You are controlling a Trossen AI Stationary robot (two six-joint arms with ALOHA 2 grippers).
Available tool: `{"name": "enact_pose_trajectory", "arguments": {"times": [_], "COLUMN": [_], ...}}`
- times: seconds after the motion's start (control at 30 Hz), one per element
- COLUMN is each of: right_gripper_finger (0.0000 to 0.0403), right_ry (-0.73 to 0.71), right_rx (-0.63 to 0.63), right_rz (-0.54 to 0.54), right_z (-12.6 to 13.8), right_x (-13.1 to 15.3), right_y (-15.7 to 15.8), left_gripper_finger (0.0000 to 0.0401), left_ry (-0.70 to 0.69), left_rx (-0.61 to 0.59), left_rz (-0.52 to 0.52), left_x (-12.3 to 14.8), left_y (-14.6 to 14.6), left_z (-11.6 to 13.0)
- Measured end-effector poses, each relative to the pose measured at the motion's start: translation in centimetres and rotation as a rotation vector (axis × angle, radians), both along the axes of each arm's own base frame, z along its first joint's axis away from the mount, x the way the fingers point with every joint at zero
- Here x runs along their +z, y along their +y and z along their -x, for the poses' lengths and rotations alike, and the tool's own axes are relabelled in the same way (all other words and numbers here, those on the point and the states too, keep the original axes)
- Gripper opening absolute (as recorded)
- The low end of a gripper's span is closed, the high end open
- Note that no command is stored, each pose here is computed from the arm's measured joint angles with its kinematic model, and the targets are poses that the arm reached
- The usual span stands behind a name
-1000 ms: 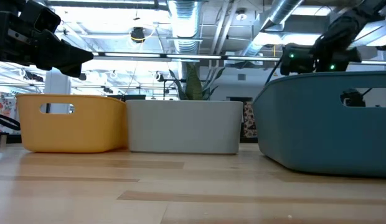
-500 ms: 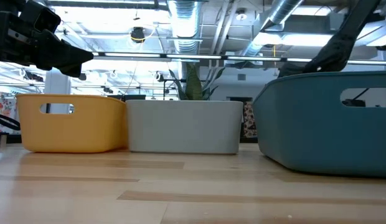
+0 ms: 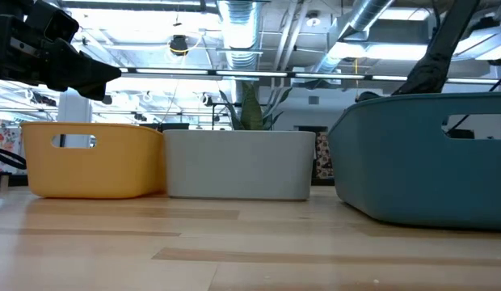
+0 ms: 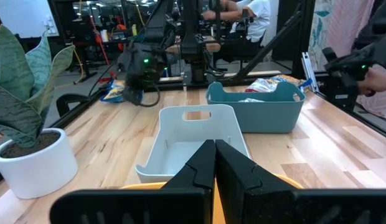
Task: Sort Maruchan noodles
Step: Put the top right blue noodle pack into the gray bin
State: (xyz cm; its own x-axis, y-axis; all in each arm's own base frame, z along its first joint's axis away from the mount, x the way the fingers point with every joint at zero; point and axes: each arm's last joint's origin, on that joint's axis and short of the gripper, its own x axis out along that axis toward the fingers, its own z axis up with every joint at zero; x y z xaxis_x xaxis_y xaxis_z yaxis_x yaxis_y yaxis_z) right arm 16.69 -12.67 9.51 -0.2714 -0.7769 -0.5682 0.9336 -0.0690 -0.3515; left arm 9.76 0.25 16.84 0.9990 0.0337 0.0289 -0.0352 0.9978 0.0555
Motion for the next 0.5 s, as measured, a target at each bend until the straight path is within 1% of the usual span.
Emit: {"name": "enact_pose_trajectory", "arguments": {"times": [0.07, 0.13, 0.23, 0.33, 0.43, 0.5], "right_gripper_finger": [0.0016, 0.0016, 0.0014, 0.0014, 0.0014, 0.0014], "right_ry": [-0.008, -0.038, -0.088, -0.166, -0.240, -0.286], "right_rx": [0.042, 0.081, 0.141, 0.238, 0.387, 0.538], "right_rz": [-0.008, -0.003, 0.039, 0.102, 0.164, 0.186], "right_z": [-0.2, -0.6, -1.2, -2.0, -3.0, -3.8], "right_x": [0.7, 2.1, 4.4, 7.2, 10.2, 12.0], "right_y": [0.8, 1.5, 2.5, 3.8, 5.6, 7.1], "left_gripper_finger": [0.0000, 0.0000, 0.0000, 0.0000, 0.0000, 0.0000], "left_ry": [0.001, 0.000, 0.000, 0.000, 0.000, 0.000], "left_rx": [0.000, 0.000, 0.001, 0.000, 0.000, 0.000], "left_rz": [0.000, 0.000, 0.000, 0.000, 0.000, 0.000], "left_x": [0.0, 0.0, 0.0, 0.0, 0.0, 0.0], "left_y": [0.0, 0.0, 0.0, 0.0, 0.0, 0.0], "left_z": [0.0, 0.0, 0.0, 0.0, 0.0, 0.0]}}
